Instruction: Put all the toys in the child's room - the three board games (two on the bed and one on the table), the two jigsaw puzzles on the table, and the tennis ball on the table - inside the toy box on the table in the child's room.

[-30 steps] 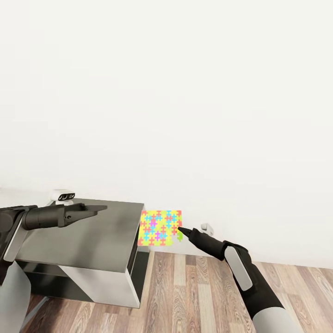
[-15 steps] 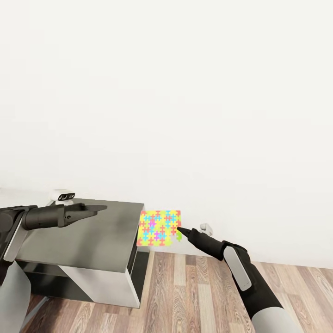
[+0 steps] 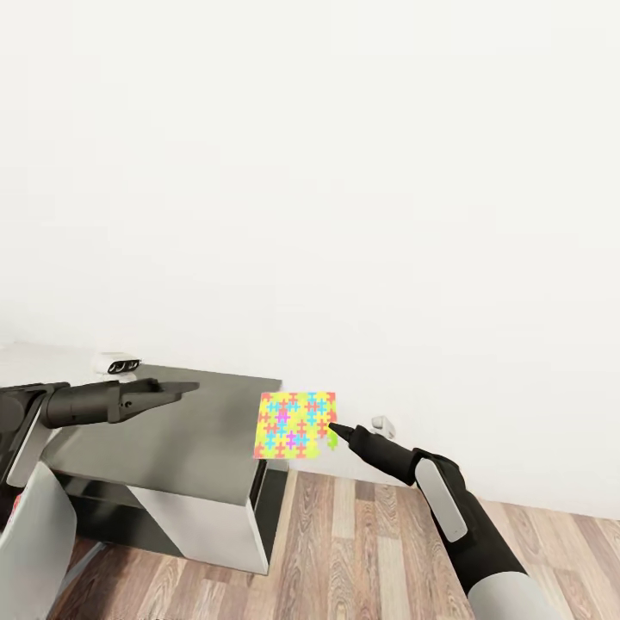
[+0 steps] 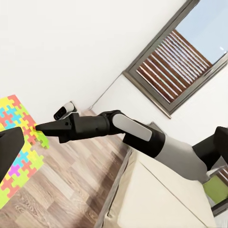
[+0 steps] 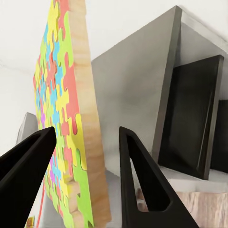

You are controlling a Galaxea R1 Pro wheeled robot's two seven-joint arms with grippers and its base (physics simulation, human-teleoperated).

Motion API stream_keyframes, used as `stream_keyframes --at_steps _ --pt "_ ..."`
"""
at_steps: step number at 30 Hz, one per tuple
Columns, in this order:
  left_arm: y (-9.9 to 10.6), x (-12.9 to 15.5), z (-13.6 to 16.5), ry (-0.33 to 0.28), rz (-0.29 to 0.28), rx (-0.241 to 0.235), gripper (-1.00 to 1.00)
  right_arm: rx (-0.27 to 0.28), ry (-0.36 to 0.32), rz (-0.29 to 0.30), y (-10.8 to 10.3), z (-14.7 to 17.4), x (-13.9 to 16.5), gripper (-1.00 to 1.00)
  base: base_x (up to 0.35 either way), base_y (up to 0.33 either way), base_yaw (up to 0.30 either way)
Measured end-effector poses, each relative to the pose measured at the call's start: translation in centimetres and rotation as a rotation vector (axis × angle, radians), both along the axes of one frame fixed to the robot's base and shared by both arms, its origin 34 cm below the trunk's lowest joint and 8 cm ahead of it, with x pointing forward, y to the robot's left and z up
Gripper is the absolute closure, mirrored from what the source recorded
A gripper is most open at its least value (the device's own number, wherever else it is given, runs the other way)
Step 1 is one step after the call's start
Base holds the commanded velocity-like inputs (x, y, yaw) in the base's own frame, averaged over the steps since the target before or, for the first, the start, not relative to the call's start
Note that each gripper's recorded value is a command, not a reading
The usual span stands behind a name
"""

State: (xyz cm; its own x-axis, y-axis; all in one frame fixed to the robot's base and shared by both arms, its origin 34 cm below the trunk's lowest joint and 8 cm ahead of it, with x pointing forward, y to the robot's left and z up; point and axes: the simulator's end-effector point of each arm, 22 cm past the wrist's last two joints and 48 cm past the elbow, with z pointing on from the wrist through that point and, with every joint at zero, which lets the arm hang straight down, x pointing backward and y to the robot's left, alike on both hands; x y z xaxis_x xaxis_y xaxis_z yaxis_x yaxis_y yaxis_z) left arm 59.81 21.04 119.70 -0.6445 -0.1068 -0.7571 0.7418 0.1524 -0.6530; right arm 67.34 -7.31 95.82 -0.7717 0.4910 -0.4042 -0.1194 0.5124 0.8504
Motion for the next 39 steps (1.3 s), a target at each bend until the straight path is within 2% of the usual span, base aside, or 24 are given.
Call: stream_keyframes --at_steps 14,33,39 --pt "0.00 -0.33 0.83 -0.017 0.000 -0.001 -1.00 -0.001 -0.016 0.001 0.02 0.91 0.05 1.00 -0.015 0.000 0.199" --pt "-0.01 -0.36 0.90 -0.018 0.000 0.000 -1.00 -0.001 -0.018 0.000 0.02 1.01 0.06 1.00 0.000 0.005 0.017" --pt "0.00 -0.39 0.95 -0.020 0.000 0.000 -1.00 -0.003 -0.019 0.000 0.04 1.06 0.07 1.00 0.000 0.085 0.161"
